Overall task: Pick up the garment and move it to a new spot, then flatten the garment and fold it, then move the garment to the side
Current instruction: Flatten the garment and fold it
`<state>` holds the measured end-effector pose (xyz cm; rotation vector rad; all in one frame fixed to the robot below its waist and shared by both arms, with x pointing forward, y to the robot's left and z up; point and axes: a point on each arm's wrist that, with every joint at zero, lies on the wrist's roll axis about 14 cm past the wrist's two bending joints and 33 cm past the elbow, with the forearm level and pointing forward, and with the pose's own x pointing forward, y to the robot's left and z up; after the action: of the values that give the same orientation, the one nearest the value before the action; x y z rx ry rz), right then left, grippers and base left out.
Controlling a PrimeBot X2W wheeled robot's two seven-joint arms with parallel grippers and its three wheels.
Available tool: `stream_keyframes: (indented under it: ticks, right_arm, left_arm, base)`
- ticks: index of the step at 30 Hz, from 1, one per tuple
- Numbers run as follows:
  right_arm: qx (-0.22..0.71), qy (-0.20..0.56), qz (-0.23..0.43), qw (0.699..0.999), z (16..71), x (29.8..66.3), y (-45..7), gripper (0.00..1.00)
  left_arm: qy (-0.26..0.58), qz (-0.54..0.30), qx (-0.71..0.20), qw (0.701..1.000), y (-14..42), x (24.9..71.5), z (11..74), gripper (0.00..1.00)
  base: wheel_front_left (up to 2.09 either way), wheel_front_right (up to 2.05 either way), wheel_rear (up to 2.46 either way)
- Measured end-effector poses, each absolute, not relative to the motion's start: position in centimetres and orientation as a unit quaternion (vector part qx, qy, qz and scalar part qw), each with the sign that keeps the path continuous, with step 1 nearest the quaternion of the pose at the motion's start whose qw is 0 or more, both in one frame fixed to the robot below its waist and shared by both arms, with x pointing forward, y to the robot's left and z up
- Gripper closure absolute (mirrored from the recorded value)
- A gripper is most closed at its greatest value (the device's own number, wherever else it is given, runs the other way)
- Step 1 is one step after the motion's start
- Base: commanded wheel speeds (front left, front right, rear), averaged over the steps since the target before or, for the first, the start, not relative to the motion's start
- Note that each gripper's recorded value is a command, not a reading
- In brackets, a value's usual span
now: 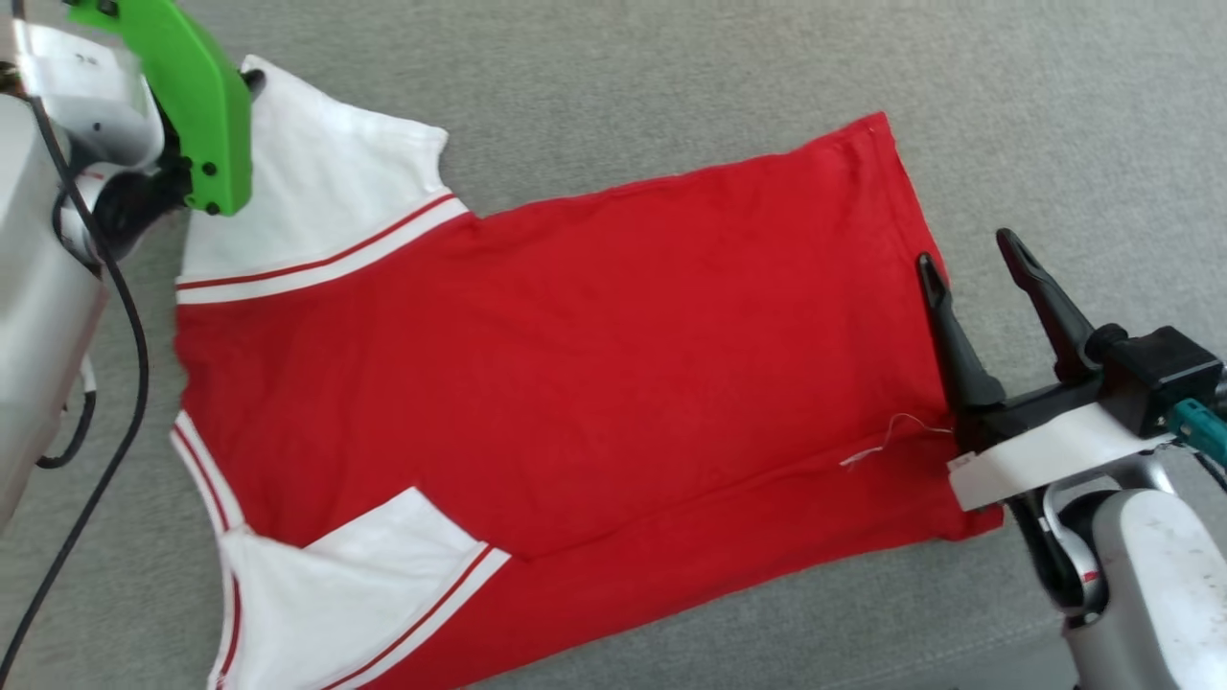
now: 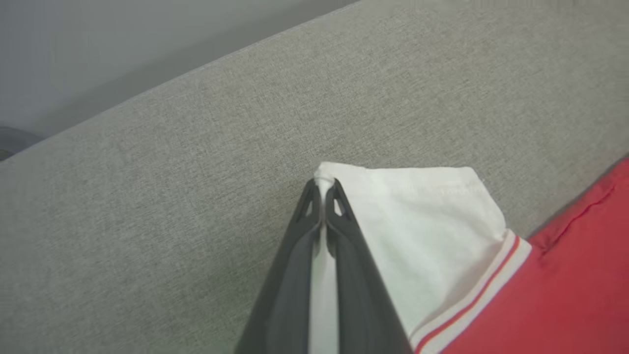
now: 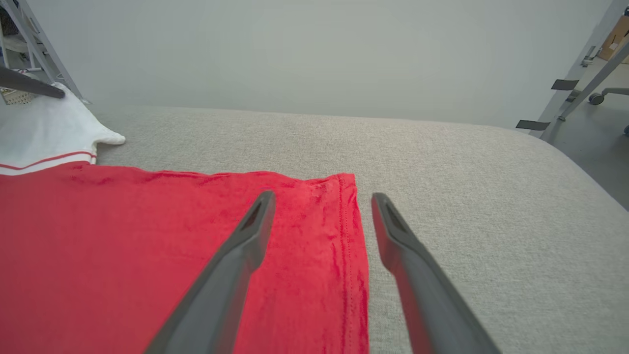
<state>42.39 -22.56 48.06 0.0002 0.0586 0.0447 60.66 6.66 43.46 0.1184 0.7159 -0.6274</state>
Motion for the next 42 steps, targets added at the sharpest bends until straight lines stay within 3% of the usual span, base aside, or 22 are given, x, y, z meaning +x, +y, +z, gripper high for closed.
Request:
stream_keyframes:
  ticks: [8, 19, 27, 39, 40, 41, 42]
  right_arm:
    - [-0.023, 0.114, 0.065, 0.991, 47.4, 43.5, -22.3, 0.00]
    - [-0.067, 0.281, 0.106, 0.951, 46.6, 47.2, -22.8, 0.00]
    - [-0.089, 0.372, 0.093, 0.919, 43.6, 50.1, -24.3, 0.00]
    - [-0.108, 0.435, 0.108, 0.887, 38.4, 52.1, -23.0, 0.00]
    - [-0.112, 0.443, 0.109, 0.883, 37.9, 52.1, -23.0, 0.17]
    - [-0.116, 0.447, 0.111, 0.880, 37.6, 52.0, -22.9, 0.58]
    - [-0.118, 0.450, 0.112, 0.878, 37.4, 52.0, -23.0, 0.80]
  left_arm:
    - [0.269, -0.327, 0.053, 0.904, 7.1, 58.0, 48.2, 1.00]
    - [0.189, -0.338, 0.058, 0.920, 8.5, 53.9, 53.1, 1.00]
    - [0.180, -0.343, 0.055, 0.920, 8.8, 52.7, 52.6, 1.00]
    - [0.185, -0.336, 0.060, 0.921, 9.9, 52.4, 51.0, 1.00]
    - [0.186, -0.334, 0.060, 0.922, 10.0, 52.4, 50.9, 1.00]
    - [0.188, -0.332, 0.061, 0.922, 10.2, 52.4, 50.8, 1.00]
    - [0.189, -0.331, 0.061, 0.923, 10.3, 52.4, 50.7, 1.00]
  base:
    - [0.00, 0.00, 0.00]
    - [0.00, 0.00, 0.00]
    - [0.00, 0.00, 0.00]
    - [0.00, 0.00, 0.00]
    - [0.00, 0.00, 0.00]
    - [0.00, 0.00, 0.00]
    - [0.00, 0.00, 0.00]
